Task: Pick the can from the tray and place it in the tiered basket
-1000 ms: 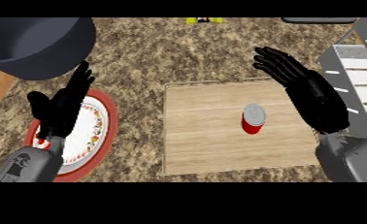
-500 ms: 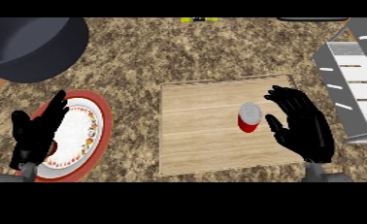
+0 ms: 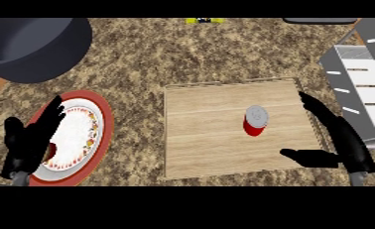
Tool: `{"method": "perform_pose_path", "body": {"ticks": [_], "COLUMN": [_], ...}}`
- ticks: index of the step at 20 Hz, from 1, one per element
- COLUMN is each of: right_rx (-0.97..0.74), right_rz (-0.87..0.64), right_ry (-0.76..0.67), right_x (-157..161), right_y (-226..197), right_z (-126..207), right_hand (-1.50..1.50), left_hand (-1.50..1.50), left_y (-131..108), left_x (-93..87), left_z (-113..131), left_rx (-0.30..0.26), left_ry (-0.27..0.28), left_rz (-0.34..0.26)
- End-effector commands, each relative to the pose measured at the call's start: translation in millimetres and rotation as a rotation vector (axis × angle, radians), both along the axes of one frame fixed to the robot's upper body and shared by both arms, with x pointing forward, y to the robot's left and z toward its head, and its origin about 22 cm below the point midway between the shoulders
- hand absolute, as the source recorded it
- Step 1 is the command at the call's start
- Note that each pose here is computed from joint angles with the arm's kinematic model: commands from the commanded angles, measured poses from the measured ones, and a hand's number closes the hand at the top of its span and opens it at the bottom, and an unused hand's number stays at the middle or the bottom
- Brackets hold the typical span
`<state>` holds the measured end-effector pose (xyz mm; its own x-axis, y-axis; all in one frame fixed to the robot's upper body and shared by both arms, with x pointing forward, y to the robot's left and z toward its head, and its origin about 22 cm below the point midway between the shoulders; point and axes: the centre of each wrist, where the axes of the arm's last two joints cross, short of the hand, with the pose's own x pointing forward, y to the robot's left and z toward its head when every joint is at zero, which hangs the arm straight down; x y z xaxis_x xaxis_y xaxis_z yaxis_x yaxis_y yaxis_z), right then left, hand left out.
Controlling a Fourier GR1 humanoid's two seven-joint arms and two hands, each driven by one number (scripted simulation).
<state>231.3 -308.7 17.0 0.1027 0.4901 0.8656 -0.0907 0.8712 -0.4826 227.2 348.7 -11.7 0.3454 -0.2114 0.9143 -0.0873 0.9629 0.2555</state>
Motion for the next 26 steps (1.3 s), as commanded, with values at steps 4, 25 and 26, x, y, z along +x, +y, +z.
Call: {"method": "perform_pose_path", "body": {"ticks": [4, 25, 26], "right_rx": [-0.19, -0.319, -0.331], "right_rz": [0.214, 0.184, 0.191], "right_ry": [0.249, 0.537, 0.558], "right_x": [26.3, 71.7, 63.7], "right_y": [17.8, 59.1, 59.5], "right_z": [67.3, 134.7, 130.5], "right_hand": [-1.5, -1.5, -1.5], "left_hand": [0.0, 0.0, 0.0], "left_y": [8.7, -1.2, -3.3], "left_x": [-11.4, 4.0, -13.0], "left_z": [-6.8, -1.0, -11.2], "left_rx": [-0.018, -0.014, -0.009], "left_ry": [0.023, 0.022, 0.029], "left_rz": [-0.001, 0.022, 0.025]}}
